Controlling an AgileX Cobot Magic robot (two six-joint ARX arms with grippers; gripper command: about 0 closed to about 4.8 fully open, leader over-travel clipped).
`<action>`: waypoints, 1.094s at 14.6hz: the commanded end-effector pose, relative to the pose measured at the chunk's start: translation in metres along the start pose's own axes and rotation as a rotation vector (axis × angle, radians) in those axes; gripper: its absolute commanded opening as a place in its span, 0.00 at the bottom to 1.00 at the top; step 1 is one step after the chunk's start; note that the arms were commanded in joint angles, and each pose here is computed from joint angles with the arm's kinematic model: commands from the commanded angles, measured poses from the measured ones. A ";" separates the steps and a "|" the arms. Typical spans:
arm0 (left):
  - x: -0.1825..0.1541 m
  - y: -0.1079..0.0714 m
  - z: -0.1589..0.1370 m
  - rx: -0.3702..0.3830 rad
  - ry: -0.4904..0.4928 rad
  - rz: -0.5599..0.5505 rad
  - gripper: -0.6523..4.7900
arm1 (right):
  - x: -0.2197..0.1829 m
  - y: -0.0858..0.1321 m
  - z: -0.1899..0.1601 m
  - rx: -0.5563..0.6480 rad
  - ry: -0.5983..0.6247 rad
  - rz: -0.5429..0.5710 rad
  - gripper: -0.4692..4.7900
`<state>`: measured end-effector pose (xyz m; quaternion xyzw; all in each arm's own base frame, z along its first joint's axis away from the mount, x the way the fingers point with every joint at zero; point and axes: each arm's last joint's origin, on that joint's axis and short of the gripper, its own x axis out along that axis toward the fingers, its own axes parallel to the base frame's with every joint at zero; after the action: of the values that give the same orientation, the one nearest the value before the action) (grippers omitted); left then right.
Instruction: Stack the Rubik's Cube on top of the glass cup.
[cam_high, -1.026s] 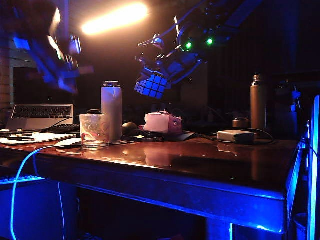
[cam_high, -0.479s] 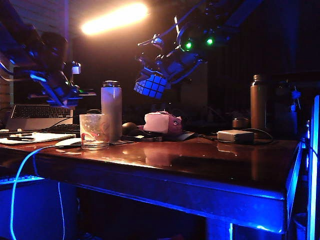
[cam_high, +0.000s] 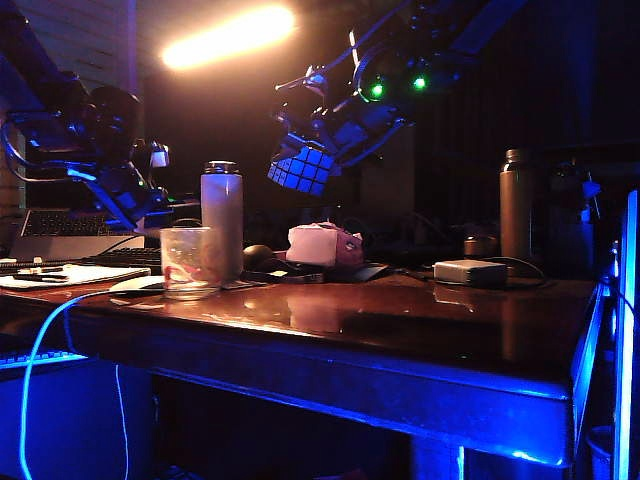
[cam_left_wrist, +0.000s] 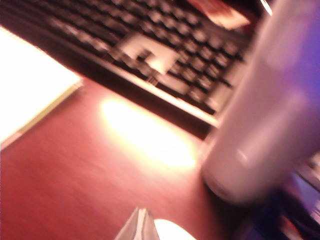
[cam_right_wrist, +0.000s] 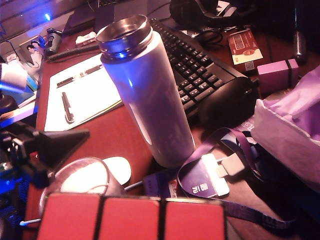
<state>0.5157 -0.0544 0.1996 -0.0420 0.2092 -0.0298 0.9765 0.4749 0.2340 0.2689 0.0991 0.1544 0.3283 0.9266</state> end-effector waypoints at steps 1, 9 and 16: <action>0.001 -0.007 -0.004 0.002 0.041 -0.094 0.11 | -0.004 0.004 0.011 -0.014 -0.049 0.017 0.60; -0.004 -0.049 -0.009 0.009 0.084 -0.421 0.11 | -0.007 0.003 0.015 -0.018 -0.051 0.011 0.60; -0.011 -0.091 -0.016 0.042 0.114 -0.585 0.11 | -0.015 -0.014 0.023 -0.036 -0.062 -0.030 0.60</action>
<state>0.4965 -0.1388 0.1944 -0.0781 0.2482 -0.3018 0.9172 0.4813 0.2132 0.2766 0.0900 0.1445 0.3113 0.9349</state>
